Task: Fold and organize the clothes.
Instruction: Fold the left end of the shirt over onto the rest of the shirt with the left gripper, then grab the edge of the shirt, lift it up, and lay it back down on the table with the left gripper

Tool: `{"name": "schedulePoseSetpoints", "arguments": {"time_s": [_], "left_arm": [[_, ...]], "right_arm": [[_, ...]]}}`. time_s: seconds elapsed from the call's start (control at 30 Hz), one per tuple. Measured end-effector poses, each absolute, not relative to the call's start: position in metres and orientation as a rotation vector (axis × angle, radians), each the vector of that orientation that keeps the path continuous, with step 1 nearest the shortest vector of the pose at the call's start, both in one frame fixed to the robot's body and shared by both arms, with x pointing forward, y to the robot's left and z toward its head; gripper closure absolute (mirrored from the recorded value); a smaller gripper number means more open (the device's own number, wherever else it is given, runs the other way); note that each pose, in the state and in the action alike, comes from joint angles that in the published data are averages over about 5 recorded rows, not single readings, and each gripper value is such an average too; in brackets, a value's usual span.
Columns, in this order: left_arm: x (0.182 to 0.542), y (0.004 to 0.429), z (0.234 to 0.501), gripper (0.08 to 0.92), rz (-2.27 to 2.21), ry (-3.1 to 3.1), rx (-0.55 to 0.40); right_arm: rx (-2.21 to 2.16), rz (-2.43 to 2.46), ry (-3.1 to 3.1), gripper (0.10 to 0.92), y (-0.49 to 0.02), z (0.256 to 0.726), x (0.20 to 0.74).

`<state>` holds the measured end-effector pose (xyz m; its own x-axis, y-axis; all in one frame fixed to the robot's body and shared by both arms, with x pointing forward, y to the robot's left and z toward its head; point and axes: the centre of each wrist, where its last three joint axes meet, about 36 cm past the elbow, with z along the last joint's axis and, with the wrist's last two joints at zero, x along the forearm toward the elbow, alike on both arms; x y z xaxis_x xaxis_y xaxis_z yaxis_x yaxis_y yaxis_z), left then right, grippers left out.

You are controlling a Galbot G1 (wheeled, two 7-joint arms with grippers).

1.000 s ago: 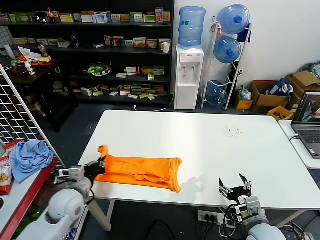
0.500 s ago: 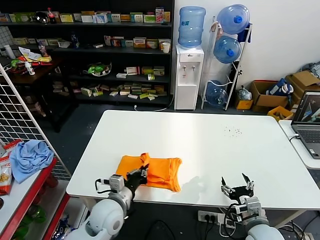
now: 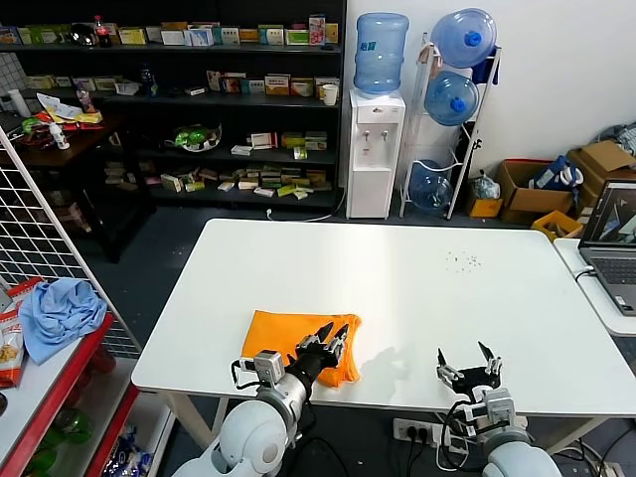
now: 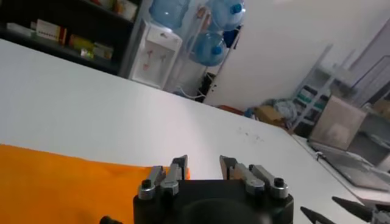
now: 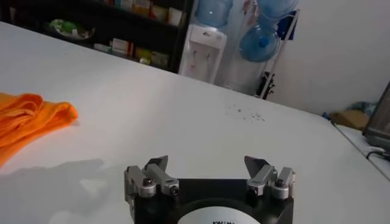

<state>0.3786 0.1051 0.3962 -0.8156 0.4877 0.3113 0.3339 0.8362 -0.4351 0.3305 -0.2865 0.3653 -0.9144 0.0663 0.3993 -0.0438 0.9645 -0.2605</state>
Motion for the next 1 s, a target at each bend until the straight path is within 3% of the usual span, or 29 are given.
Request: {"name": "schedulePoseSetpoints", "arguments": {"time_s": [0.37,0.73,1.0], "left_arm": [[0.383,0.155,0.382,0.205,0.404,-2.623,-0.52],[0.406,0.237,0.361,0.177,0.193,-2.58,-0.376],[0.419,0.262,0.353,0.177,0.187,-2.532,-0.333]], "right_arm": [[0.013,0.376,-2.694,0.2,-0.284,0.364,0.331],[0.031,0.389,-2.685,0.2,-0.288,0.361,0.326],[0.034,0.393,-2.68,0.2,-0.289,0.361,0.322]]}}
